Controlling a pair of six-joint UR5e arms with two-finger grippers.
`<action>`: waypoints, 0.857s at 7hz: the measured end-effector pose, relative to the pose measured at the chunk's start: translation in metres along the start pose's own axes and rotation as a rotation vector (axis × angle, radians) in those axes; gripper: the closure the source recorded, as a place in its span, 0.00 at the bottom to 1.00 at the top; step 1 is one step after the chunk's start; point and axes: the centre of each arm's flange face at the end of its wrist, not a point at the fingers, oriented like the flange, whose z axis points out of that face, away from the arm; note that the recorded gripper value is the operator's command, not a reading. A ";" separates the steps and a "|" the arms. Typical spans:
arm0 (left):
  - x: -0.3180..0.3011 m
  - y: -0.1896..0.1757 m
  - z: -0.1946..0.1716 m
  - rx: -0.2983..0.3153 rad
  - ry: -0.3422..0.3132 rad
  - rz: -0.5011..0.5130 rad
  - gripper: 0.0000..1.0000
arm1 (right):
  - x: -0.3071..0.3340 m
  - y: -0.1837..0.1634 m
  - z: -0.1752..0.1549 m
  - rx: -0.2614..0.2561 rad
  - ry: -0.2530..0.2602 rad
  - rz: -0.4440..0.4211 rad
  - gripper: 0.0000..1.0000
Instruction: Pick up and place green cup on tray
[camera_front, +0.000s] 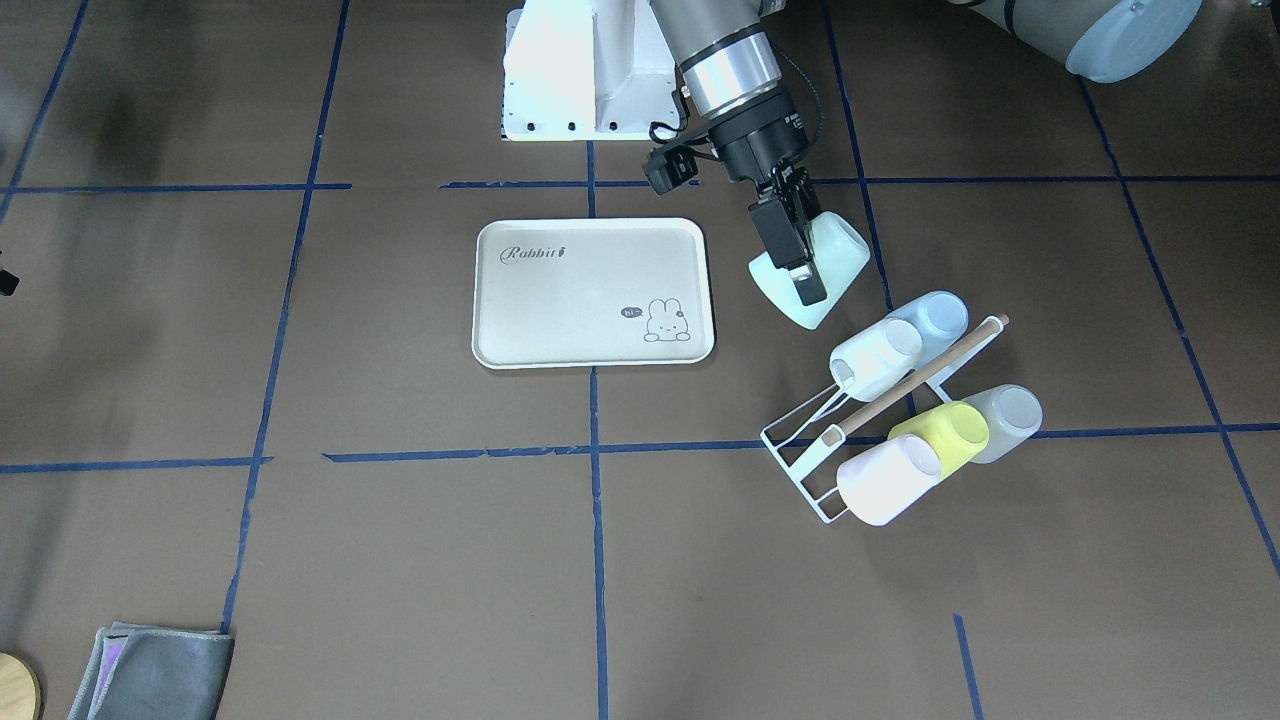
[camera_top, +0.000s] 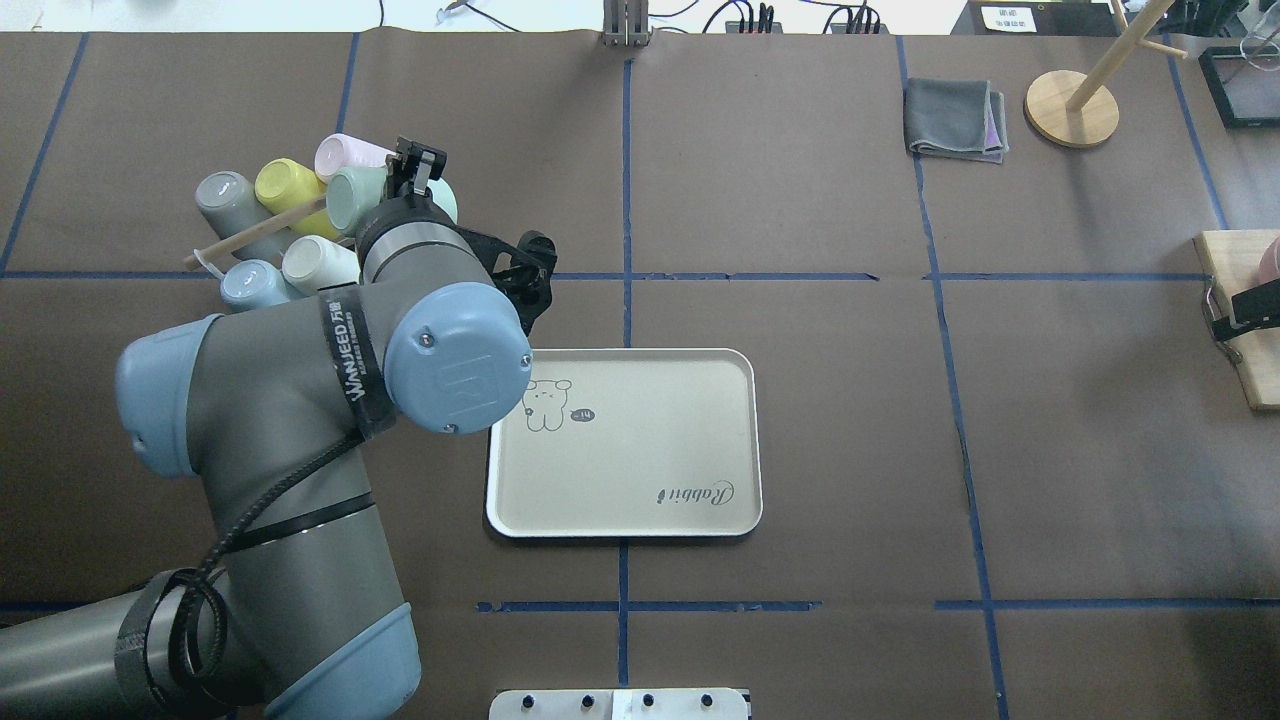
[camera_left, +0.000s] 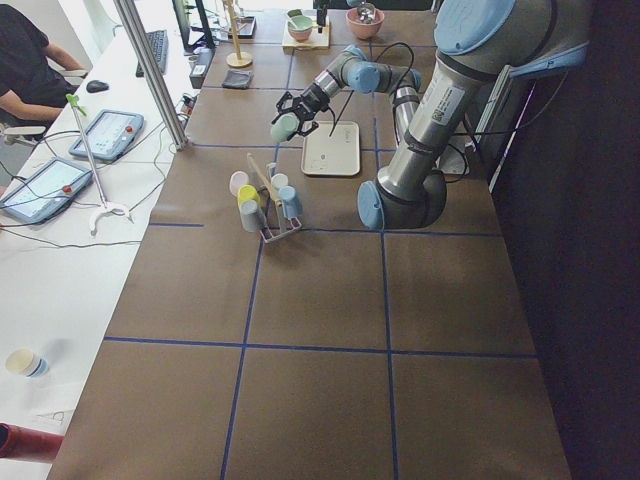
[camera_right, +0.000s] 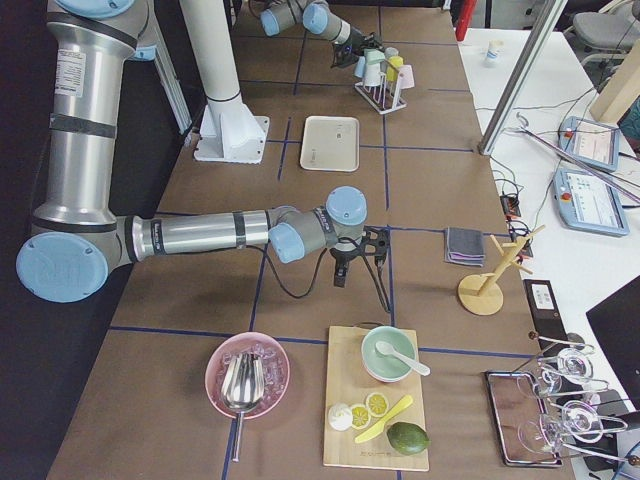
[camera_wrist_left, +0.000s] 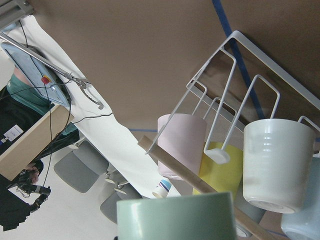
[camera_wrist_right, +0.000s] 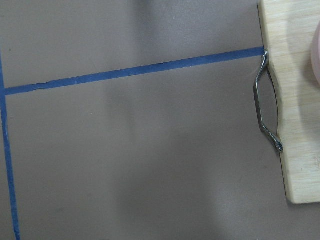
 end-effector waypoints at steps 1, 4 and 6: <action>-0.012 0.001 -0.004 0.099 0.016 -0.157 0.39 | -0.001 -0.001 0.000 0.001 0.000 -0.001 0.00; -0.007 -0.012 0.017 0.438 0.081 -0.665 0.37 | -0.004 -0.003 -0.002 0.007 -0.003 -0.009 0.00; 0.001 -0.026 0.032 0.623 0.107 -0.923 0.36 | -0.008 -0.004 -0.005 0.016 -0.006 -0.016 0.00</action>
